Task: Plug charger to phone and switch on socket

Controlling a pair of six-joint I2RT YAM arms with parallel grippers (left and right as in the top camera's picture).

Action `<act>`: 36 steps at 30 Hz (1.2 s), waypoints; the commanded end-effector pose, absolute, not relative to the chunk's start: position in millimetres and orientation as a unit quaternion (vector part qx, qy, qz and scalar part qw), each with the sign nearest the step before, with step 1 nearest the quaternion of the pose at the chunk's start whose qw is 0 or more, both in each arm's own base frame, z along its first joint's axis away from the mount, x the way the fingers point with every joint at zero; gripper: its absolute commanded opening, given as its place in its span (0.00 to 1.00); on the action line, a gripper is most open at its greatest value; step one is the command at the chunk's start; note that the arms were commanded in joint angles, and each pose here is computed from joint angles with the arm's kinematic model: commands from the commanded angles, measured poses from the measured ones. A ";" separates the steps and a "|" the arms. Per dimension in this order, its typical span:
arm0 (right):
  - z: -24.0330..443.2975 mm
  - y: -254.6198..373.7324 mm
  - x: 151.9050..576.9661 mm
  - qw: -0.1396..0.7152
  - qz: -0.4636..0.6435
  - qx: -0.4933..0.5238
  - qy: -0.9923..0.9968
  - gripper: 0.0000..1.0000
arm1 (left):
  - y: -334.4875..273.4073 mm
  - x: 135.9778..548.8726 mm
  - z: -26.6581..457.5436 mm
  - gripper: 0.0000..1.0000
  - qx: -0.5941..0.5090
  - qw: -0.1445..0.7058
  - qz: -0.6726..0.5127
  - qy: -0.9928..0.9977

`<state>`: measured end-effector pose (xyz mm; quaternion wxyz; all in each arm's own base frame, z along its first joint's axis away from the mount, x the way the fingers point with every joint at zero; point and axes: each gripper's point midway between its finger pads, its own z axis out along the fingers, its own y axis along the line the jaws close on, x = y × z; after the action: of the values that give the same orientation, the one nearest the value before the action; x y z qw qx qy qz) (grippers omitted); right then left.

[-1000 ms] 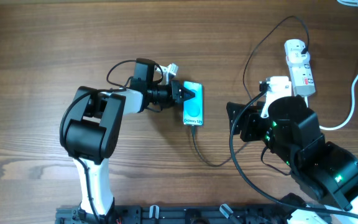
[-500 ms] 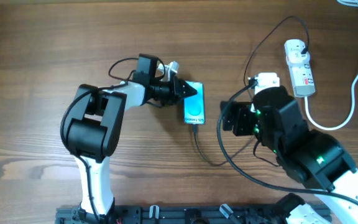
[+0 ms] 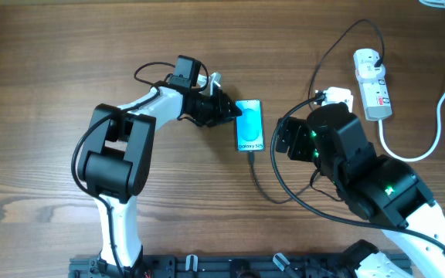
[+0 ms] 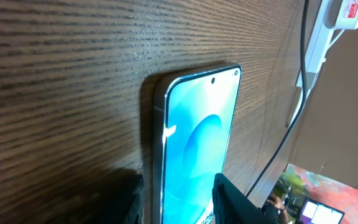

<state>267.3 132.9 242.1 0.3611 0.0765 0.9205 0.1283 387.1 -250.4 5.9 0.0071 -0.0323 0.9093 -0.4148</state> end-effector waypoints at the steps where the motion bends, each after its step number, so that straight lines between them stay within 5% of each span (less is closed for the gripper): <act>1: 256.7 114.2 283.2 0.403 0.107 0.141 0.898 0.99 | -219.0 396.7 -21.8 0.33 -0.060 0.027 -0.339 0.938; 5: 261.1 60.7 301.4 0.415 0.084 0.244 0.872 0.98 | -187.0 429.4 58.7 0.34 -0.063 0.091 -0.339 0.934; 6: 261.5 38.6 309.2 0.409 0.099 0.286 0.861 0.89 | -167.8 434.9 96.7 0.38 -0.060 0.130 -0.316 0.938; 8: 265.2 9.6 319.7 0.418 0.102 0.310 0.848 0.45 | -146.9 431.3 141.2 0.41 -0.058 0.178 -0.285 0.940; 10: 264.9 -28.4 329.6 0.425 0.091 0.349 0.830 0.13 | -125.9 419.0 187.8 0.46 -0.067 0.232 -0.248 0.938; 12: 255.2 -48.8 339.3 0.414 0.097 0.372 0.825 0.05 | -108.3 395.3 231.1 0.50 -0.074 0.276 -0.214 0.934; 18: 181.6 -102.8 383.6 0.336 0.058 0.436 0.833 0.05 | -78.3 303.8 298.7 0.55 -0.086 0.320 -0.181 0.926; 32: 94.1 -141.6 445.0 0.315 0.030 0.438 0.841 0.05 | -2.8 118.1 328.4 0.61 -0.202 0.397 -0.105 0.889; 33: 91.5 -143.7 449.0 0.320 0.028 0.438 0.840 0.05 | -1.4 112.4 324.7 0.63 -0.203 0.390 -0.101 0.892; 35: 84.5 -146.0 457.2 0.328 0.026 0.428 0.842 0.04 | -0.4 106.0 317.7 0.98 -0.203 0.374 -0.094 0.900; 36: 79.7 -146.8 459.4 0.328 0.025 0.426 0.843 0.05 | -0.1 103.1 314.6 1.00 -0.204 0.366 -0.091 0.903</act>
<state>451.8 -140.2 90.5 0.3282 0.4342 0.8381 0.0368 106.4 -4.5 319.9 0.3774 -0.1904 0.9004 -0.1028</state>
